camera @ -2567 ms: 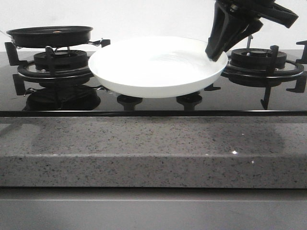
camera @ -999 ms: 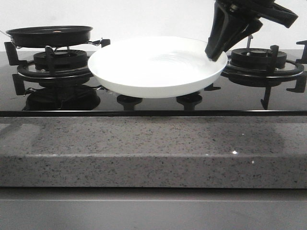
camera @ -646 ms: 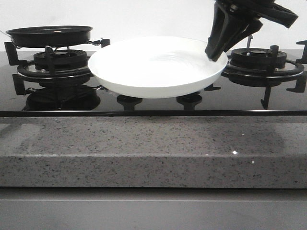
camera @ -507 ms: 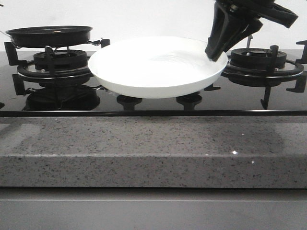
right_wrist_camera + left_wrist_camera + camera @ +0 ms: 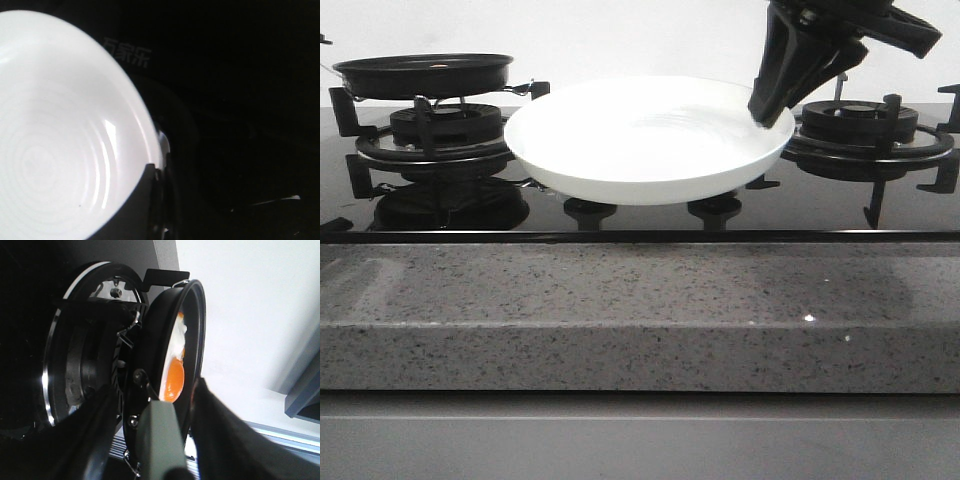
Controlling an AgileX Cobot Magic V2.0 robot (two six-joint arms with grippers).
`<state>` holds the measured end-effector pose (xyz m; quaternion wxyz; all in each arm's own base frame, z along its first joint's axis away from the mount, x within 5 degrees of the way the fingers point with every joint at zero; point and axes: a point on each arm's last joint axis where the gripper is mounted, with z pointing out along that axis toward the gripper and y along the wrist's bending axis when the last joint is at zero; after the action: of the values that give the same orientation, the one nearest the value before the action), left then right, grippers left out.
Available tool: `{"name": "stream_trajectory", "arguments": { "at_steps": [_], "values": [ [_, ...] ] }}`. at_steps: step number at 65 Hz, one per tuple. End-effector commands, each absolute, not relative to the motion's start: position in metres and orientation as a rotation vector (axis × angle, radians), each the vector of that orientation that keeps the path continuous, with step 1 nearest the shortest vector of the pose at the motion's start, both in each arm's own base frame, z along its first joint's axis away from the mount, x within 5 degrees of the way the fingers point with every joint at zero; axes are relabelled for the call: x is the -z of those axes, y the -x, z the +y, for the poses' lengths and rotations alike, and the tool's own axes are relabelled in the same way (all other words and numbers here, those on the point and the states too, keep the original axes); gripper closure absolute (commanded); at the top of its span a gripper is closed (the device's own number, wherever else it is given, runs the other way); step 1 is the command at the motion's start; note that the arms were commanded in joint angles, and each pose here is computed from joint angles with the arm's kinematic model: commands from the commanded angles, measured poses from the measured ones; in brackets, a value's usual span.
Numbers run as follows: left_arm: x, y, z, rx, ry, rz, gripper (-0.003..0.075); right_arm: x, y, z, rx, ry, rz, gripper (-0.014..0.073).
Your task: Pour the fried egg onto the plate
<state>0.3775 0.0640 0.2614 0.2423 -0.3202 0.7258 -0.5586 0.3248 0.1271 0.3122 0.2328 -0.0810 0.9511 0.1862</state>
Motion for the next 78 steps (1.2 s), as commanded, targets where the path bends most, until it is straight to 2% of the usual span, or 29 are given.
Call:
{"name": "stream_trajectory", "arguments": {
  "at_steps": [1,21,34,41,48,61,78],
  "values": [
    [-0.293,-0.374,0.061,1.595,0.789,1.889,0.0479,-0.339,-0.321,0.126,-0.536,0.221,2.496,0.0655],
    [-0.295,-0.372,0.058,1.624,0.730,1.896,0.0649,-0.339,-0.321,0.126,-0.536,0.221,2.496,0.0655],
    [-0.306,-0.369,0.055,1.726,0.654,1.817,0.0740,-0.339,-0.321,0.126,-0.536,0.221,2.496,0.0655],
    [-0.315,-0.367,0.054,1.774,0.591,1.747,0.0739,-0.339,-0.321,0.126,-0.536,0.221,2.496,0.0655],
    [-0.327,-0.361,0.052,1.752,0.556,1.734,0.0739,-0.339,-0.321,0.126,-0.536,0.221,2.496,0.0655],
    [-0.359,-0.341,0.042,1.627,0.413,1.736,0.0739,-0.339,-0.321,0.126,-0.536,0.221,2.496,0.0655],
    [-0.400,-0.297,-0.007,1.292,0.136,1.873,0.0739,-0.339,-0.321,0.126,-0.536,0.221,2.496,0.0655]
  ]
}}
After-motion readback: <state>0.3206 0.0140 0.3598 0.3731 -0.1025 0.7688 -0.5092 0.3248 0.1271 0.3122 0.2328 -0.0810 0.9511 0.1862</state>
